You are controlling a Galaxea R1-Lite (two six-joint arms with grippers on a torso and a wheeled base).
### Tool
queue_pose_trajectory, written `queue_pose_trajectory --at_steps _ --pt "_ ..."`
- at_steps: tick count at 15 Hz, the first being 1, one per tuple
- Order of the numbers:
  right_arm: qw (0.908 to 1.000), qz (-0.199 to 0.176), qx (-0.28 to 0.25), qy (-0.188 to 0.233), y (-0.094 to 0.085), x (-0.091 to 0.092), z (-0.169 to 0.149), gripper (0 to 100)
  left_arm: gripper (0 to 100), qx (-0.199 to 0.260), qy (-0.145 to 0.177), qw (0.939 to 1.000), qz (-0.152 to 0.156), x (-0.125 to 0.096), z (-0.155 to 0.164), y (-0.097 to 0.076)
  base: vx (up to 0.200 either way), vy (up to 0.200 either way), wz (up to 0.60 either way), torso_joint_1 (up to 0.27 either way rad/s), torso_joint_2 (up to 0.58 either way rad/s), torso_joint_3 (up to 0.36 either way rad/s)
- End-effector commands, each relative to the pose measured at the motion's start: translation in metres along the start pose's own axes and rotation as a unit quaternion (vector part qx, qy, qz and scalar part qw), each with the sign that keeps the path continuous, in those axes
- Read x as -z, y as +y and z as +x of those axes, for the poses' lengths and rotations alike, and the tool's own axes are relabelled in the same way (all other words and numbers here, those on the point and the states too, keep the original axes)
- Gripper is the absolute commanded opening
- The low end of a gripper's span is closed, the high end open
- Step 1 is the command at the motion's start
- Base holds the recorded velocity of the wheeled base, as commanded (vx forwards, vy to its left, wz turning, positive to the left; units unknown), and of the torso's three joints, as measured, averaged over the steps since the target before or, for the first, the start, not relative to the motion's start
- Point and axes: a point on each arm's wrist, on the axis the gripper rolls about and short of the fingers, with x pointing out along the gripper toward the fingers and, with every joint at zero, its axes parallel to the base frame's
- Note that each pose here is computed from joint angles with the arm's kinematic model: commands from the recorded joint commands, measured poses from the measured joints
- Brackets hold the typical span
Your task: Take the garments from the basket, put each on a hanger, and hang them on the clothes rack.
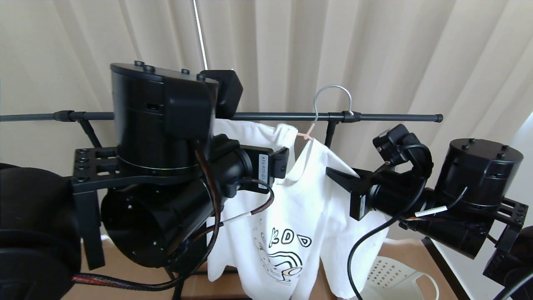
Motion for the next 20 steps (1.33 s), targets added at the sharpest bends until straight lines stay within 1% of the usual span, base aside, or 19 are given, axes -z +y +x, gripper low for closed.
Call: queue_pose_trajectory --at_steps 1,2,3,4,5,6,7,8,9,10,11,12,13,15,18,20 --pt "1.0000 -0.001 0.003 -0.004 -0.014 -0.001 -0.009 0 100 -0.012 -0.012 0.9999 0.002 -0.005 -0.018 0.023 0.000 0.000 0.00 0.000 0.00 0.000" --pt "1.0000 -0.005 -0.004 -0.005 -0.023 0.000 -0.013 0 100 -0.007 -0.011 0.9999 0.006 -0.004 -0.023 0.031 0.000 0.000 0.00 0.000 0.00 0.000" --pt "0.9998 -0.016 -0.014 -0.004 -0.037 0.003 -0.021 0 100 0.008 -0.009 0.9999 0.004 -0.002 -0.029 0.046 0.000 0.000 0.00 0.000 0.00 0.000" --pt "0.9996 -0.021 -0.021 -0.004 -0.043 0.004 -0.024 0 100 0.024 -0.007 0.9997 0.002 -0.001 -0.033 0.054 0.000 0.000 0.00 0.000 0.00 0.000" --pt "0.9991 -0.019 -0.038 -0.004 -0.055 0.007 -0.030 0 100 0.058 -0.001 0.9983 -0.004 0.002 -0.038 0.071 0.000 0.000 0.00 0.000 0.00 0.000" --pt "0.9988 -0.017 -0.045 -0.003 -0.059 0.009 -0.032 0 100 0.067 0.004 0.9977 -0.006 0.004 -0.038 0.077 0.000 0.000 0.00 0.000 0.00 0.000" --pt "0.9974 -0.034 -0.064 -0.002 -0.071 0.013 -0.039 0 100 0.083 0.021 0.9962 -0.012 0.012 -0.034 0.093 0.000 0.000 0.00 0.000 0.00 0.000" --pt "0.9961 -0.043 -0.078 0.000 -0.077 0.018 -0.043 0 100 0.087 0.031 0.9956 -0.016 0.016 -0.032 0.100 0.000 0.000 0.00 0.000 0.00 0.000" --pt "0.9954 -0.046 -0.084 0.000 -0.079 0.019 -0.045 0 100 0.090 0.034 0.9952 -0.017 0.018 -0.031 0.102 0.000 0.000 0.00 0.000 0.00 0.000" --pt "0.9938 -0.046 -0.101 -0.003 -0.080 0.019 -0.047 0 100 0.101 0.053 0.9933 -0.017 0.027 -0.027 0.105 0.000 0.000 0.00 0.000 0.00 0.000" --pt "0.9932 -0.045 -0.108 -0.004 -0.082 0.020 -0.048 0 100 0.107 0.068 0.9918 -0.016 0.034 -0.024 0.104 0.000 0.000 0.00 0.000 0.00 0.000" --pt "0.9932 -0.045 -0.108 -0.004 -0.082 0.020 -0.048 0 100 0.107 0.070 0.9916 -0.015 0.035 -0.023 0.104 0.000 0.000 0.00 0.000 0.00 0.000" --pt "0.9929 -0.045 -0.110 -0.006 -0.082 0.019 -0.049 0 100 0.107 0.095 0.9895 -0.013 0.048 -0.018 0.103 0.000 0.000 0.00 0.000 0.00 0.000" --pt "0.9928 -0.047 -0.110 -0.009 -0.082 0.018 -0.050 0 100 0.106 0.095 0.9897 -0.015 0.055 -0.012 0.103 0.000 0.000 0.00 0.000 0.00 0.000" --pt "0.9926 -0.049 -0.110 -0.012 -0.081 0.015 -0.052 0 100 0.103 0.111 0.9884 -0.016 0.066 0.002 0.101 0.000 0.000 0.00 0.000 0.00 0.000" --pt "0.9926 -0.051 -0.109 -0.016 -0.081 0.014 -0.053 0 100 0.097 0.111 0.9890 -0.019 0.069 0.010 0.103 0.000 0.000 0.00 0.000 0.00 0.000"
